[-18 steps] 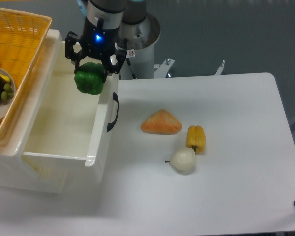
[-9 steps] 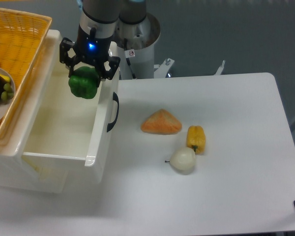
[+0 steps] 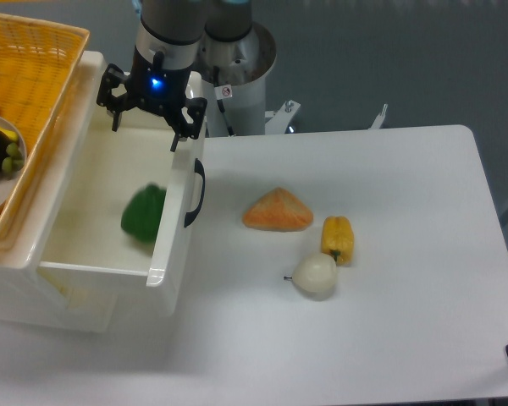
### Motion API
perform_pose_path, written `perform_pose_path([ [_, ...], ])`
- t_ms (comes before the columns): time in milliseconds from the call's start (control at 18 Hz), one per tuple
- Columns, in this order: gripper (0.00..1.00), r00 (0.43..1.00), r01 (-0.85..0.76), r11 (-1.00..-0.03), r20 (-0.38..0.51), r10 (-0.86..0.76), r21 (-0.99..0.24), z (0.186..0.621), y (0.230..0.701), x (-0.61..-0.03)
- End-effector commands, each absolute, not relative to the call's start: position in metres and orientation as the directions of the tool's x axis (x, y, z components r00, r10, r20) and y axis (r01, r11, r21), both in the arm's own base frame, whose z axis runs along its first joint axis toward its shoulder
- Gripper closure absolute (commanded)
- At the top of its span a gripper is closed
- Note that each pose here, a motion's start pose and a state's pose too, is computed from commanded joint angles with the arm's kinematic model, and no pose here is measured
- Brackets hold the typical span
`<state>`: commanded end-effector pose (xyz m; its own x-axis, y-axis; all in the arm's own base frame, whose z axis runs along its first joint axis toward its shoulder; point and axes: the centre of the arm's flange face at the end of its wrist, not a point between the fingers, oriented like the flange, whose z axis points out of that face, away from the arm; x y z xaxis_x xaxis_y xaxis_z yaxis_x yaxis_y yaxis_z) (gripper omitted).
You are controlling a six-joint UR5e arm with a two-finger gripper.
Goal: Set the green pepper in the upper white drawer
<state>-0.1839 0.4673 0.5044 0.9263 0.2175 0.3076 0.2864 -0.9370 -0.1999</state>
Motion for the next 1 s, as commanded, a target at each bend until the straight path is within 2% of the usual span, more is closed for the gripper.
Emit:
perform_pose_path([
  [111, 0.0, 0.93, 0.28, -0.937, 0.302, 0.21, -0.208, 0.505, 0.468, -0.185],
  [500, 0.0, 0.962, 0.239, -0.939, 0.193, 0.194, -0.246, 0.512, 0.464, -0.209],
  [1000, 0.0, 0.976, 0.183, -0.956, 0.159, 0.149, -0.229, 0.499, 0.45, -0.237],
])
